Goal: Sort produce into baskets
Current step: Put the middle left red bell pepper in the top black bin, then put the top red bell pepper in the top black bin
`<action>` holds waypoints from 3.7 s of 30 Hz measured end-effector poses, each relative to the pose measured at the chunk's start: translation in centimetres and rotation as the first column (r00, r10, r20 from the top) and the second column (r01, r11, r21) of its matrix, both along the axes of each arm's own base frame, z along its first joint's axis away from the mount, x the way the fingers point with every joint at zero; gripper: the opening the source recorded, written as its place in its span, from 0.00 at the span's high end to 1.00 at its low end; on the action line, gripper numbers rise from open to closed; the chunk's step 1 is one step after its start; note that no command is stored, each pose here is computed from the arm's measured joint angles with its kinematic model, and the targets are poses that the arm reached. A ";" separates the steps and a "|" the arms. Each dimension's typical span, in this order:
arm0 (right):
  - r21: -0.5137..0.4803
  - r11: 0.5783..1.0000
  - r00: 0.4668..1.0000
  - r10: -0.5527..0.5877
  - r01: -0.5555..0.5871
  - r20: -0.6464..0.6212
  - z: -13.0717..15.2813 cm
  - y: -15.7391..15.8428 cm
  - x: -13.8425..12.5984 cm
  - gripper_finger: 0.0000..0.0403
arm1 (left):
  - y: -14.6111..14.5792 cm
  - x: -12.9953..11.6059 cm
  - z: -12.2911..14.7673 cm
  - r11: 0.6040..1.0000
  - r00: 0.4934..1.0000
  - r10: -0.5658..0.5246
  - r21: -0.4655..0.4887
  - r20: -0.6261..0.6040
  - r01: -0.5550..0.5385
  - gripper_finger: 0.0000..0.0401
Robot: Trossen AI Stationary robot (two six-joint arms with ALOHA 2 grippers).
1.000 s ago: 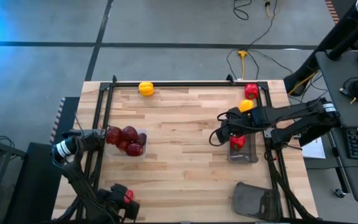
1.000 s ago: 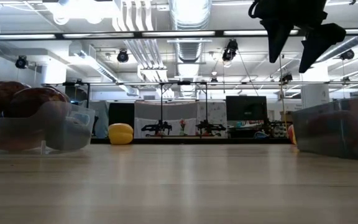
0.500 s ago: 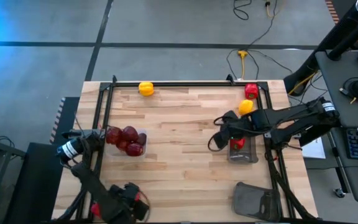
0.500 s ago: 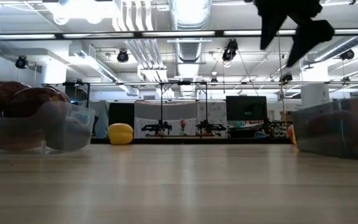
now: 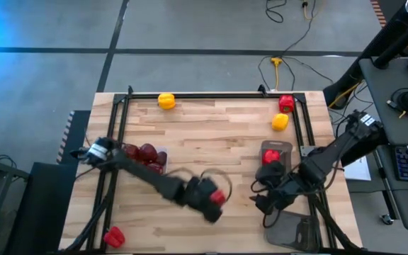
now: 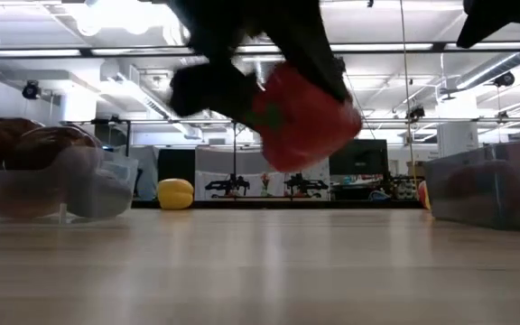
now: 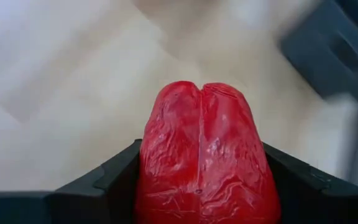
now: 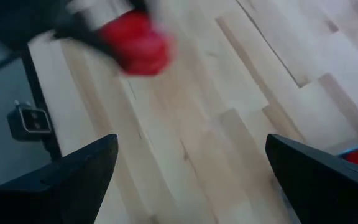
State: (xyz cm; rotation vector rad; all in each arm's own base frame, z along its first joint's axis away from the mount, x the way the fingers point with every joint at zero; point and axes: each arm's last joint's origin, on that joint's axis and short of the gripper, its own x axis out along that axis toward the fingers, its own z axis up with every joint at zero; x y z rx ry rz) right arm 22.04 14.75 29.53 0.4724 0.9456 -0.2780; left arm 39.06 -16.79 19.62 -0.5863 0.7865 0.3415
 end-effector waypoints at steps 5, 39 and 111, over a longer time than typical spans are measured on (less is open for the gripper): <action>-0.100 0.986 0.991 0.125 -0.129 -0.046 -1.1 0.3 0.4 0.01 | 4.1 2.0 -0.1 0.986 0.998 -0.062 0.157 0.008 0.060 0.38; -0.305 0.844 0.896 0.434 -0.440 -0.094 -12.8 -4.6 11.2 0.01 | 5.1 -3.8 5.6 0.972 0.975 -0.088 0.195 -0.204 0.128 0.15; -0.313 0.529 0.414 -0.834 0.789 -0.365 -2.0 -29.4 -7.8 0.01 | -2.3 -7.0 4.8 0.994 0.985 0.107 -0.002 0.136 -0.108 0.15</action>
